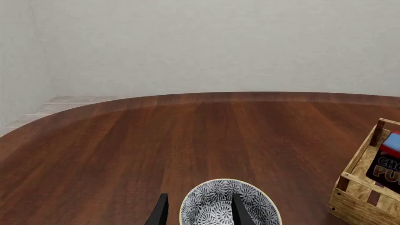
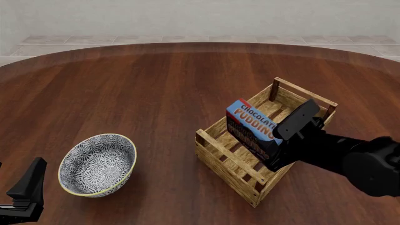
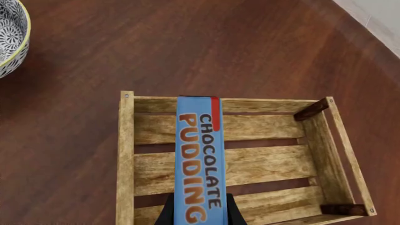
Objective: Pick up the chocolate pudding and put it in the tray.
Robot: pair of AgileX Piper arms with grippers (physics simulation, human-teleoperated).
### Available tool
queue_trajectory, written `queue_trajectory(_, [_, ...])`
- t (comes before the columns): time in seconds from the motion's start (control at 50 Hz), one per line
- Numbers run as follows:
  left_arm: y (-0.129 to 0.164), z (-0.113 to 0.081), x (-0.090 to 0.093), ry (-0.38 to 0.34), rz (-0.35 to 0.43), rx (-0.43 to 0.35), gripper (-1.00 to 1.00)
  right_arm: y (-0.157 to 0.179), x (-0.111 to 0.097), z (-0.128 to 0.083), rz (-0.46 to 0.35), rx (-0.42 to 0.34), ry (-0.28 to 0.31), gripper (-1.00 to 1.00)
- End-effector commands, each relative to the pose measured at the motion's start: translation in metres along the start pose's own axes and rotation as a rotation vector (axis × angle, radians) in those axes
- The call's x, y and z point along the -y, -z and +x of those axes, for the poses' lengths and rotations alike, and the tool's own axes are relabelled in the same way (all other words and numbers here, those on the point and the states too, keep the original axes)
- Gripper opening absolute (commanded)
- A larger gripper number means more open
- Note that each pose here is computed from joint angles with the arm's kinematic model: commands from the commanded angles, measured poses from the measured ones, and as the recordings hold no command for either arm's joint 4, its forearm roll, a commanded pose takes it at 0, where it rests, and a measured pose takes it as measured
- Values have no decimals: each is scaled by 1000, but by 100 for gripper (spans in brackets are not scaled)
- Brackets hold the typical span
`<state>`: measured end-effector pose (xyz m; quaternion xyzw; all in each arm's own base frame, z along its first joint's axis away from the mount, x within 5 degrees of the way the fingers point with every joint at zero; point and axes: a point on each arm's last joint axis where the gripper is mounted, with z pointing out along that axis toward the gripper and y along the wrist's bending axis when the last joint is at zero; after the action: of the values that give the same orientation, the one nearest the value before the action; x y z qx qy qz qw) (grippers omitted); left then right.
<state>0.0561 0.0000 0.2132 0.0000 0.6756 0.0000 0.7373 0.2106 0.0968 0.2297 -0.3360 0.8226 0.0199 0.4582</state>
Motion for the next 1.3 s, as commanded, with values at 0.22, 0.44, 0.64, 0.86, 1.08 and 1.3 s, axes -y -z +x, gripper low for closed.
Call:
queue_trajectory(0.22, [0, 0, 0, 0, 0, 0, 100, -7, -4, 5, -11, -8, -29, -100])
queue_trajectory(0.44, [0, 0, 0, 0, 0, 0, 100, -8, -5, 8, -10, -9, -40, -100])
queue_trajectory(0.64, [0, 0, 0, 0, 0, 0, 100, -8, -5, 10, -10, -12, -49, -100])
queue_trajectory(0.86, [0, 0, 0, 0, 0, 0, 100, -10, -7, 15, -13, -17, -53, -100])
queue_trajectory(1.08, [0, 0, 0, 0, 0, 0, 100, -14, -10, 18, -21, -21, -57, -100])
queue_trajectory(1.3, [0, 0, 0, 0, 0, 0, 100, -19, -13, 20, -27, -24, -64, -100])
